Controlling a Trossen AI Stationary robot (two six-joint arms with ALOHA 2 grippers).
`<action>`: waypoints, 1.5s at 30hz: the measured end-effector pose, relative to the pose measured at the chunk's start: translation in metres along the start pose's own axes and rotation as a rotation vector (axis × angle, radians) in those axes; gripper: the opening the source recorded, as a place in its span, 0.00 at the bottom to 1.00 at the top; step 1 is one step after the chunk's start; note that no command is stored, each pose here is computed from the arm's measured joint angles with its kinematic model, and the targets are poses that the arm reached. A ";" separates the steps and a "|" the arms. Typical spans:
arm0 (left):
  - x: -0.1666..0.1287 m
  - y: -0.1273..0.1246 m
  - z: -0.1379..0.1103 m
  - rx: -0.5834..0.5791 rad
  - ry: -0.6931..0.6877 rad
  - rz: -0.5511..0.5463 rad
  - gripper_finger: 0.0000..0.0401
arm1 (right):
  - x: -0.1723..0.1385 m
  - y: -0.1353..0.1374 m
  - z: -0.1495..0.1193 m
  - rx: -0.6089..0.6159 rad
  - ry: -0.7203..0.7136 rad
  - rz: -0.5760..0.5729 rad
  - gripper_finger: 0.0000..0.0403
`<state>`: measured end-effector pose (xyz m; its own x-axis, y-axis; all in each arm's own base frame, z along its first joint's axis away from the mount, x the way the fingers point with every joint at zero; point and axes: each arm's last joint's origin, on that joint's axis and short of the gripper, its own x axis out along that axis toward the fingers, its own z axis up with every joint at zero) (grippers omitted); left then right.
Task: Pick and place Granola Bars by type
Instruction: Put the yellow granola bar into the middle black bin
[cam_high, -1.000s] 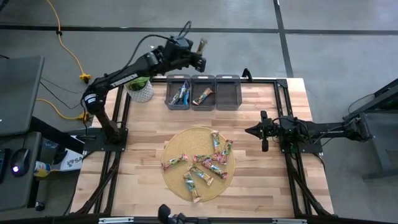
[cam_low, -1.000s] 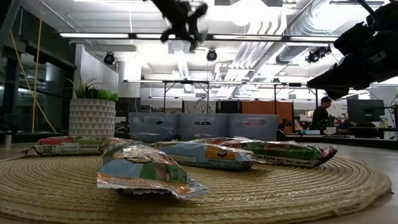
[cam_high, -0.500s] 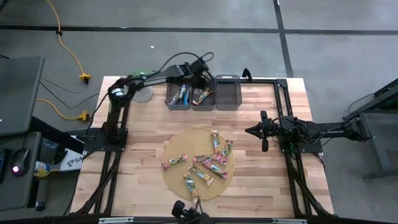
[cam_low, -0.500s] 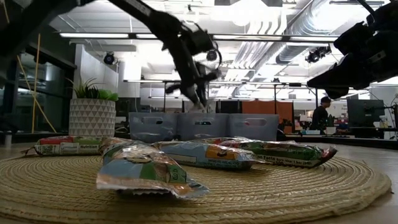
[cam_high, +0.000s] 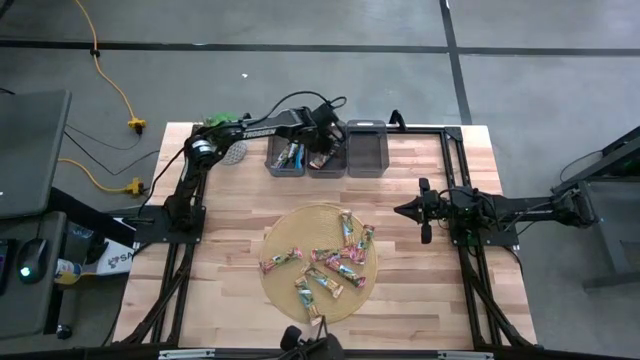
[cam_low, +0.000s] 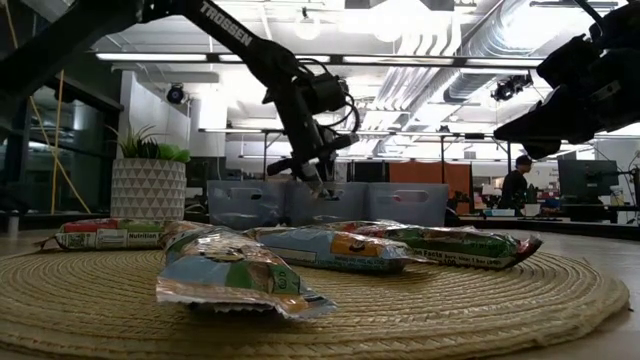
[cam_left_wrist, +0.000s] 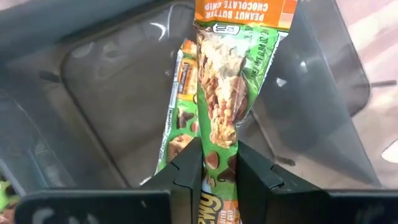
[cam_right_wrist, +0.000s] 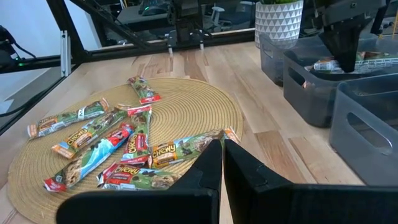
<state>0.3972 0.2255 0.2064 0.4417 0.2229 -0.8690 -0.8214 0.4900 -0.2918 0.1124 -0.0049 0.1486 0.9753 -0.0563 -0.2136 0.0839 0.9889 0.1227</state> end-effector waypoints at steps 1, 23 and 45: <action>0.000 0.000 0.000 0.006 0.008 -0.007 0.17 | 0.000 0.000 0.000 0.000 0.000 0.000 0.00; -0.006 -0.005 0.000 0.147 0.121 -0.200 0.53 | 0.000 0.000 0.000 0.000 0.000 0.000 0.00; -0.162 -0.046 -0.018 0.430 -0.048 -0.319 0.39 | 0.000 0.000 0.000 0.000 0.000 0.000 0.00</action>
<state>0.3566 0.1517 0.3531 0.6695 0.0397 -0.7418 -0.4260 0.8385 -0.3397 0.1124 -0.0049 0.1485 0.9752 -0.0567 -0.2140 0.0844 0.9889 0.1226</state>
